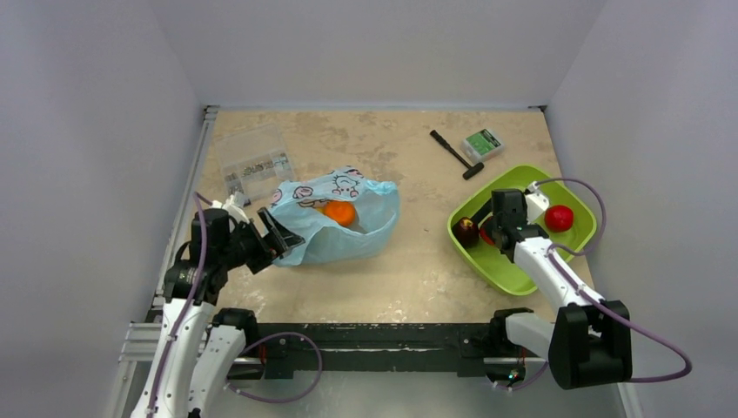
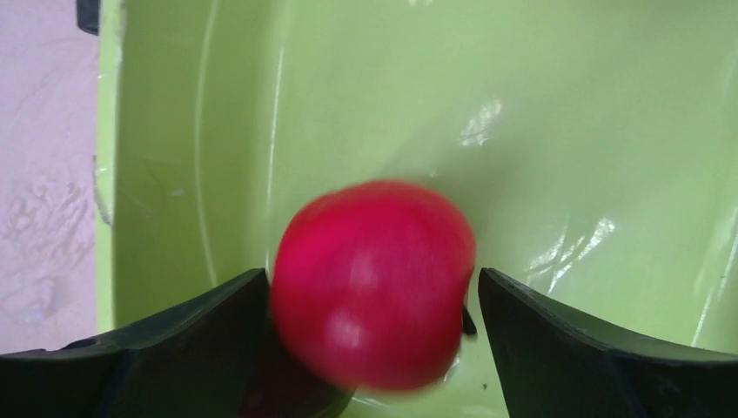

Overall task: Take the fake fruits out of the plastic bag
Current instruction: Place the fake fruit in the bin, then adjust the plastic bag at the center of the board.

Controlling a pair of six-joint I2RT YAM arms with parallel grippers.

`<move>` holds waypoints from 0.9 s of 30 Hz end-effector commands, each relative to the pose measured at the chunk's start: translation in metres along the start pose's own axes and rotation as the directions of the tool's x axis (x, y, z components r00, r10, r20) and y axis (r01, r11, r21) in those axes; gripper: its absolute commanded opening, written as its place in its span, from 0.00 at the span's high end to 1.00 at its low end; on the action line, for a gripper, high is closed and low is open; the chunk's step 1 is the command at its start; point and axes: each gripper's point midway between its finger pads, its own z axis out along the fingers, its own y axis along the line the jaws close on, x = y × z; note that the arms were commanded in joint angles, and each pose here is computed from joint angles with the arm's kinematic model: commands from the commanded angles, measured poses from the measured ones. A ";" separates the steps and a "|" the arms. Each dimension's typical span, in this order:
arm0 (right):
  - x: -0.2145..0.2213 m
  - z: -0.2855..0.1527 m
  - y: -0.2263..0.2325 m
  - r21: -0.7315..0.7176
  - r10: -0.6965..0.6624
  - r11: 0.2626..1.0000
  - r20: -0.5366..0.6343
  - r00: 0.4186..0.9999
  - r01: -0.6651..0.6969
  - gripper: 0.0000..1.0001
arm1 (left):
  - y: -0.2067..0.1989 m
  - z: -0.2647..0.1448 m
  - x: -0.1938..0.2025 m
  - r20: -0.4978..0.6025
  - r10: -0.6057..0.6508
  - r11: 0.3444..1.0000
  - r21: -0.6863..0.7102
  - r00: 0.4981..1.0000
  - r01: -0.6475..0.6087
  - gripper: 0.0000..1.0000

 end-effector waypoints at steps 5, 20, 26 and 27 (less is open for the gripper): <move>-0.023 -0.013 0.025 -0.128 -0.055 0.990 0.058 0.997 0.062 0.01 | 0.018 0.010 0.005 0.029 -0.089 0.995 -0.041 0.996 0.090 0.20; -0.062 -0.231 0.181 -0.731 -0.244 0.493 0.404 0.881 0.472 0.11 | 0.001 -0.040 -0.012 -0.005 0.201 0.969 -0.144 0.979 -0.200 1.00; -0.010 -0.350 0.237 -0.893 -0.261 -0.034 0.442 0.859 0.449 0.05 | -0.004 -0.047 -0.011 -0.029 0.242 0.961 -0.135 0.970 -0.243 1.00; 0.001 -0.358 0.242 -0.883 -0.284 -0.066 0.463 0.840 0.464 0.02 | -0.005 -0.048 -0.012 -0.025 0.245 0.960 -0.131 0.969 -0.246 0.93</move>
